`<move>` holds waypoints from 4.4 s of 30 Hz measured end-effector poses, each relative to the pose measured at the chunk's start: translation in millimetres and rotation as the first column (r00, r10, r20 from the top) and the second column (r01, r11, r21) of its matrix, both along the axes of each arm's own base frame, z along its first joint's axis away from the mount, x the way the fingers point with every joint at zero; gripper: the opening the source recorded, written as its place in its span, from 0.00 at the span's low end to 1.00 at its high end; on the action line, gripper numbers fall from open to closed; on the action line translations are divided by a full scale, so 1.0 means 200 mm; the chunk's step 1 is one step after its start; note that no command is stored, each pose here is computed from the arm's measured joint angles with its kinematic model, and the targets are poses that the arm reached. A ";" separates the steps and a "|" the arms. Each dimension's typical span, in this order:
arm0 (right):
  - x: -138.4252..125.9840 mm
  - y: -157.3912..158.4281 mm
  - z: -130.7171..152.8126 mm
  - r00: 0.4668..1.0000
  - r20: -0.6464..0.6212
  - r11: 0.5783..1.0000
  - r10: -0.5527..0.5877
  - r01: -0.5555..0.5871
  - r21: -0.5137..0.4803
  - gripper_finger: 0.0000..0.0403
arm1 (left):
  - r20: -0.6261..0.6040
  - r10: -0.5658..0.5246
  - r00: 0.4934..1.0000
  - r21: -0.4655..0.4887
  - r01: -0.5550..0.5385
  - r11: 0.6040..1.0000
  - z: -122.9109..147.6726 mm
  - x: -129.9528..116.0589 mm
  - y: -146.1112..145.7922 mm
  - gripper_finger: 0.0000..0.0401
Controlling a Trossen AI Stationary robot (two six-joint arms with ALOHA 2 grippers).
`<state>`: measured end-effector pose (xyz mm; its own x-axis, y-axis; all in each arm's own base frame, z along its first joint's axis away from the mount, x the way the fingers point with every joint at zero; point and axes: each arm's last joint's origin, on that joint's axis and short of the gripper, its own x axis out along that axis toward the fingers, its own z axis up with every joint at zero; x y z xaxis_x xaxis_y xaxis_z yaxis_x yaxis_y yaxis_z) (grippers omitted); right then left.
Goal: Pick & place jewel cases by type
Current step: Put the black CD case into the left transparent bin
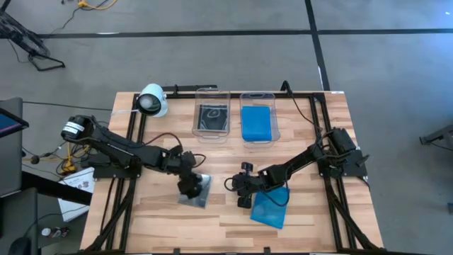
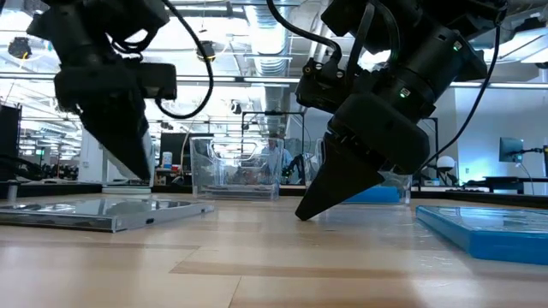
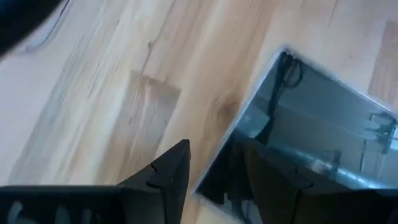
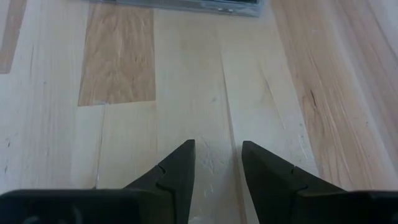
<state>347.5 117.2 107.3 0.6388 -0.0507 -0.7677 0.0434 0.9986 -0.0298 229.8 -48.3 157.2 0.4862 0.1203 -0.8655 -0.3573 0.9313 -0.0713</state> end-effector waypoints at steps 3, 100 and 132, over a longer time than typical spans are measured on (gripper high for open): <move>0.00 0.00 0.00 1.000 -0.001 1.000 0.000 0.000 0.000 0.32 | -0.103 0.026 0.994 0.014 -0.025 1.000 0.01 -0.04 -0.01 0.37; -0.18 -0.16 0.11 0.878 -0.249 0.904 -0.408 0.349 -0.248 0.25 | 0.177 -0.241 0.954 -0.060 0.255 0.965 -0.29 0.47 -0.34 0.37; -0.18 0.04 0.07 0.948 -0.293 0.989 -0.125 0.096 -0.109 0.25 | -0.099 -0.102 0.990 -0.267 0.072 0.961 -0.21 0.25 -0.47 0.37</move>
<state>310.8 125.5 122.1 0.3680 -0.1875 -0.9107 0.1284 0.9803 -0.1500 280.7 -142.0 115.2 0.3839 -0.1563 -0.9100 -0.2951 0.9131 -0.2814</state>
